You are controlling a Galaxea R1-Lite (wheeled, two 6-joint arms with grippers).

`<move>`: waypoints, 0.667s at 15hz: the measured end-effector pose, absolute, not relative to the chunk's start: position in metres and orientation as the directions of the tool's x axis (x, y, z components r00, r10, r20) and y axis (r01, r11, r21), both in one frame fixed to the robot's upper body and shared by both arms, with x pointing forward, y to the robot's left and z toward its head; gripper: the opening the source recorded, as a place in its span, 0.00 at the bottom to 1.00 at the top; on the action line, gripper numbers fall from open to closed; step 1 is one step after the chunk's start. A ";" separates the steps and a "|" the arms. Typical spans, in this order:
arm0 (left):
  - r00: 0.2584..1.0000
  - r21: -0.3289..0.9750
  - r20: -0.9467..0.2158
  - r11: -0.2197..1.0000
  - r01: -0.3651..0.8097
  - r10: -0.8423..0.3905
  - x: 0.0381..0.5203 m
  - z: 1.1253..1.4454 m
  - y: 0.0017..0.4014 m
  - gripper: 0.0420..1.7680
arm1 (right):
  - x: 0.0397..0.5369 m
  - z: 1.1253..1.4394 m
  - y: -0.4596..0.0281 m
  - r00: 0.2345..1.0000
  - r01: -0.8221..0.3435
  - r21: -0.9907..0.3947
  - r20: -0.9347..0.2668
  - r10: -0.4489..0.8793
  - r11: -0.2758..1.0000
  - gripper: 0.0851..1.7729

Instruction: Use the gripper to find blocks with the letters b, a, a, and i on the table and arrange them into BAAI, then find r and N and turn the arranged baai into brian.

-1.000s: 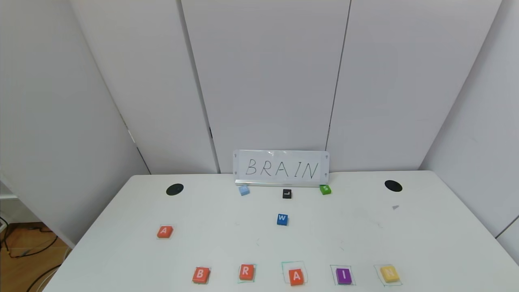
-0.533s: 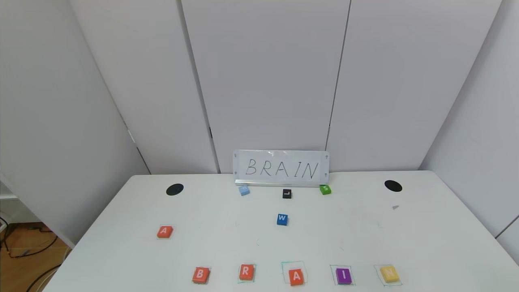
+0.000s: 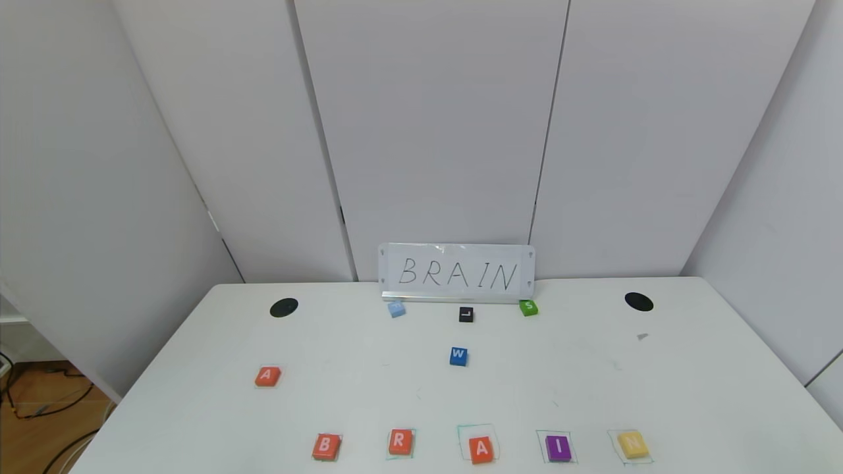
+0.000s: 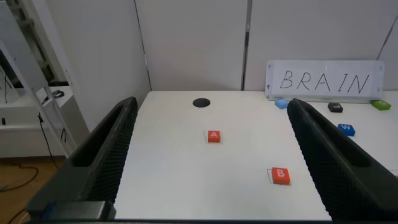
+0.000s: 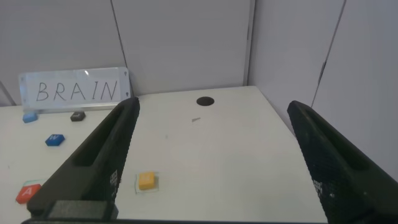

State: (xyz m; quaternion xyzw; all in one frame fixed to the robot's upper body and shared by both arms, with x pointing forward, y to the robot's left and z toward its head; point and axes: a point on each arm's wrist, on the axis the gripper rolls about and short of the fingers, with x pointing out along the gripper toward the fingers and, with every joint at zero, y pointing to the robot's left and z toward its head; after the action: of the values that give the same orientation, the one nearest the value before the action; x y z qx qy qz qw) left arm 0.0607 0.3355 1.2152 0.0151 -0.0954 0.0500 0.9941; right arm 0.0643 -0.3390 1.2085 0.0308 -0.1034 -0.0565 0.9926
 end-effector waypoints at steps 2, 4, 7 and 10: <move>0.986 0.028 0.149 0.996 -0.080 0.075 0.066 1.201 0.335 0.97 | 0.067 1.201 -0.339 0.981 0.090 0.063 0.165 -0.099 0.994 0.96; 0.993 0.038 0.116 0.999 -0.037 0.032 0.068 1.196 0.334 0.97 | 0.069 1.191 -0.338 0.994 0.068 0.051 0.081 -0.072 0.996 0.96; 1.000 0.064 -0.026 0.998 0.010 -0.008 0.069 1.181 0.333 0.97 | 0.069 1.182 -0.337 0.999 0.045 0.059 -0.003 -0.045 0.997 0.96; 1.000 0.068 -0.009 0.997 0.018 -0.018 0.069 1.183 0.333 0.97 | 0.069 1.182 -0.337 0.999 0.044 0.061 -0.002 -0.044 0.997 0.96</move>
State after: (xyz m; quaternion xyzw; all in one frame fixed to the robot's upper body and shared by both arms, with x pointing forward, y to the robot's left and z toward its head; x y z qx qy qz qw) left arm 0.0686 0.3331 1.1825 0.0343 0.0043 -0.0090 0.9994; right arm 0.0690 -0.3374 1.1821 0.0307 0.0003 -0.0221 0.9993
